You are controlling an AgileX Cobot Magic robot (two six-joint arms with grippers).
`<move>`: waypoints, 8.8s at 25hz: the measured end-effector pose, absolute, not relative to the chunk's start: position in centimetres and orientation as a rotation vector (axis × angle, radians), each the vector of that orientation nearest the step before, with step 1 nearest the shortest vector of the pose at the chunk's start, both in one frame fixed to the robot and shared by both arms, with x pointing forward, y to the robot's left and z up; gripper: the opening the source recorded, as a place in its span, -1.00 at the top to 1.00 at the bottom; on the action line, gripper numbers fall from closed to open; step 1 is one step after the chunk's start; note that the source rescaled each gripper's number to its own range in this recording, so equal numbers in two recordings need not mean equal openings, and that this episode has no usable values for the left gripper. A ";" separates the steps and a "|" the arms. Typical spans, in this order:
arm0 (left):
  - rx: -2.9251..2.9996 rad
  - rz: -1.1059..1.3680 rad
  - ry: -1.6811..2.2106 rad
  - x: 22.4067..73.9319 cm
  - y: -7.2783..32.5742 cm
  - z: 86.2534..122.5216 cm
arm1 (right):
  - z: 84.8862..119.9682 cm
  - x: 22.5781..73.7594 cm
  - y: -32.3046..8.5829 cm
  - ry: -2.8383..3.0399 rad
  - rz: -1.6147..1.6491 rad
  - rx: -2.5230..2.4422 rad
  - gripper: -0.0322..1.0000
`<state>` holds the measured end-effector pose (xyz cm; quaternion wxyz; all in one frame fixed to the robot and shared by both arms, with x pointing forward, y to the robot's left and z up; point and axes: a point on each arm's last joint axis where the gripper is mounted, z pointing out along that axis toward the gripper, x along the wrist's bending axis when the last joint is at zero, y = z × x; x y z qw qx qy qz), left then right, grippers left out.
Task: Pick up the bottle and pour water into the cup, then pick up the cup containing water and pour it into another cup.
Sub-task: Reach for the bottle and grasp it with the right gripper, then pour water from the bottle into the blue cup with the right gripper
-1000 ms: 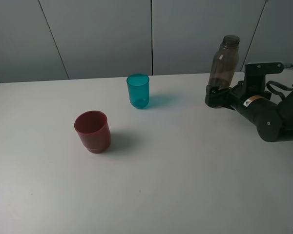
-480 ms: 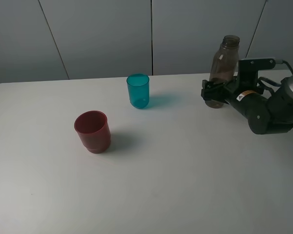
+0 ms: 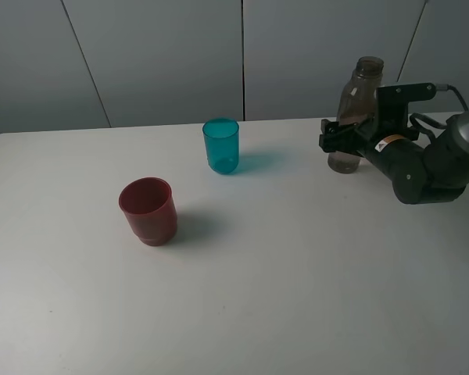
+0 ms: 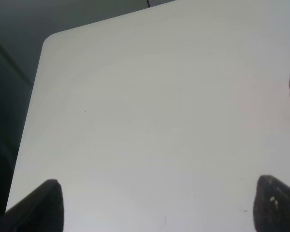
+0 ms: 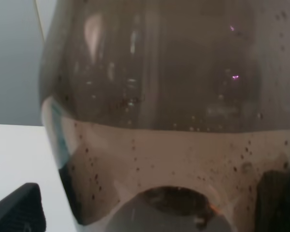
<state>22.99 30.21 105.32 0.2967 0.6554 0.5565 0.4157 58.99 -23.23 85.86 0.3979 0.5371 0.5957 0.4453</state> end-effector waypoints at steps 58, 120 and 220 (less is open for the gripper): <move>1.745 1.106 1.478 23.0 30.2 105.3 | 89.0 60.0 -21.2 1.500 1.240 1.360 0.84; 1.745 1.106 1.478 23.0 30.2 105.3 | 89.3 64.5 -9.7 1.890 0.613 0.377 0.84; 1.743 1.105 1.480 23.0 30.2 105.3 | 90.7 66.0 -11.6 1.750 -0.023 -0.294 0.84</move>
